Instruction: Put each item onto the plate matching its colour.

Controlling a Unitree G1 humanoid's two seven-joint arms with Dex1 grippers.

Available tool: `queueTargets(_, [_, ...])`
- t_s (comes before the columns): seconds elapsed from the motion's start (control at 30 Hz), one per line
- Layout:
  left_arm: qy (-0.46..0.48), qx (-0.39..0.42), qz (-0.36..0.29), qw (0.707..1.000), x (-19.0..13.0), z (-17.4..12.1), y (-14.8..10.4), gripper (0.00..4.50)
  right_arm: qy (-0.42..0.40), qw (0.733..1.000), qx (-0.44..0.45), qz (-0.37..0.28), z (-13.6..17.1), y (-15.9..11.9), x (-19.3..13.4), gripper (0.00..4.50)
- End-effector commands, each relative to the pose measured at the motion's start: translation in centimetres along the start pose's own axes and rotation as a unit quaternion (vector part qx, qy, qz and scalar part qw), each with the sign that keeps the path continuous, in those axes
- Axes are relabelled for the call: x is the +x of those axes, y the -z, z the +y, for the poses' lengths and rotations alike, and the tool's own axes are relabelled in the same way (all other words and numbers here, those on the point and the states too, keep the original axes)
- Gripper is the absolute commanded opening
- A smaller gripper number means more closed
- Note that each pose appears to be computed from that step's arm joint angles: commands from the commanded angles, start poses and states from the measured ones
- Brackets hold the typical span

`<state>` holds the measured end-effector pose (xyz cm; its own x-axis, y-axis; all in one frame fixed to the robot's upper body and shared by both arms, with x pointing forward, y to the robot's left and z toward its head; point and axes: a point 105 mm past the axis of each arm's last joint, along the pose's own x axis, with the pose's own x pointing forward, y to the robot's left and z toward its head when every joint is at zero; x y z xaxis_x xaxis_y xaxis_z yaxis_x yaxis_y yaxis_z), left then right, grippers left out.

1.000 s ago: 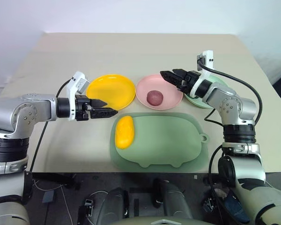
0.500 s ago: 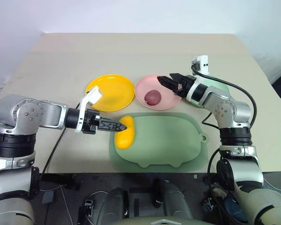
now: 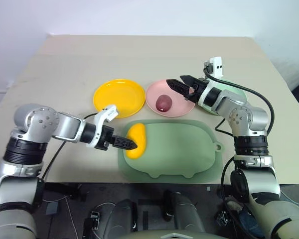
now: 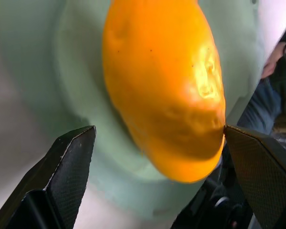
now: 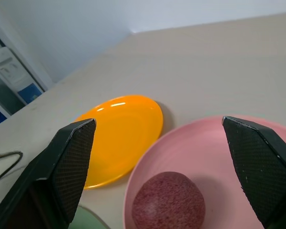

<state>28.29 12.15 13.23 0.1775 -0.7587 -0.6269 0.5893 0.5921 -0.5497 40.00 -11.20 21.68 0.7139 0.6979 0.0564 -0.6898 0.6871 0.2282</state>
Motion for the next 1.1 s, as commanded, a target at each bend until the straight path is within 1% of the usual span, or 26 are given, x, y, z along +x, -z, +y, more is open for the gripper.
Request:
queueTargets(0.03, [-0.021, -0.012, -0.006, 1.0, 0.2, 0.7, 0.1, 4.5, -0.011, 1.0, -0.015, -0.023, 0.7, -1.6, -0.2, 4.46])
queueTargets(0.23, [-0.042, -0.025, -0.013, 0.999, 0.4, 1.6, 0.3, 4.5, -0.01, 1.0, -0.015, -0.021, 0.7, -1.6, -0.3, 4.46])
queueTargets(0.3, [-0.047, -0.045, -0.029, 0.997, 0.5, 2.1, 0.0, 4.1, -0.011, 1.0, -0.016, -0.022, 0.8, -1.7, -0.3, 4.5])
queueTargets(0.4, [-0.063, -0.038, -0.038, 0.997, 0.5, 2.4, -0.5, 3.35, -0.014, 1.0, -0.018, -0.021, 1.0, -1.8, -0.3, 4.5])
queueTargets(0.43, [-0.064, -0.036, -0.042, 0.996, 0.5, 2.4, -0.7, 3.21, -0.015, 0.999, -0.019, -0.021, 1.0, -1.8, -0.2, 4.5])
queueTargets(0.53, [-0.087, -0.013, -0.039, 0.995, 0.1, 2.5, -0.8, 3.14, -0.016, 1.0, -0.016, -0.018, 1.0, -1.7, -0.2, 4.5])
queueTargets(0.63, [-0.096, -0.009, -0.025, 0.995, 0.1, 2.7, -0.4, 3.14, -0.016, 1.0, -0.017, -0.017, 1.0, -1.7, -0.2, 4.5])
queueTargets(0.7, [-0.102, 0.03, -0.026, 0.994, 0.0, 2.4, -0.4, 3.14, -0.018, 1.0, -0.019, -0.016, 1.1, -1.7, -0.2, 4.5])
queueTargets(0.77, [-0.095, 0.096, -0.052, 0.989, -0.4, 1.2, -1.3, 3.14, -0.02, 1.0, -0.018, -0.015, 1.2, -1.6, -0.2, 4.5])
queueTargets(0.8, [-0.077, 0.121, -0.065, 0.988, -0.7, 0.3, -1.7, 3.14, -0.021, 1.0, -0.018, -0.014, 1.2, -1.5, -0.2, 4.5])
queueTargets(0.83, [-0.053, 0.152, -0.096, 0.982, -1.2, -0.7, -2.4, 3.14, -0.021, 1.0, -0.019, -0.014, 1.2, -1.4, -0.2, 4.5])
queueTargets(0.87, [-0.034, 0.196, -0.149, 0.969, -2.0, -1.5, -3.8, 3.14, -0.021, 1.0, -0.019, -0.013, 1.2, -1.3, -0.2, 4.5])
queueTargets(0.9, [-0.048, 0.229, -0.18, 0.955, -3.0, -1.1, -4.7, 3.14, -0.02, 1.0, -0.02, -0.014, 1.2, -1.3, -0.2, 4.5])
queueTargets(0.97, [-0.088, 0.264, -0.201, 0.939, -4.0, 0.3, -5.6, 3.14, -0.019, 1.0, -0.02, -0.014, 1.1, -1.4, -0.2, 4.5])
queueTargets(1.0, [-0.108, 0.266, -0.204, 0.936, -4.3, 1.0, -5.9, 3.14, -0.02, 1.0, -0.018, -0.014, 1.1, -1.3, -0.2, 4.5])
queueTargets(1.1, [-0.127, 0.259, -0.25, 0.924, -5.7, 2.1, -7.8, 3.14, -0.022, 1.0, -0.016, -0.011, 1.1, -1.2, -0.1, 4.5])
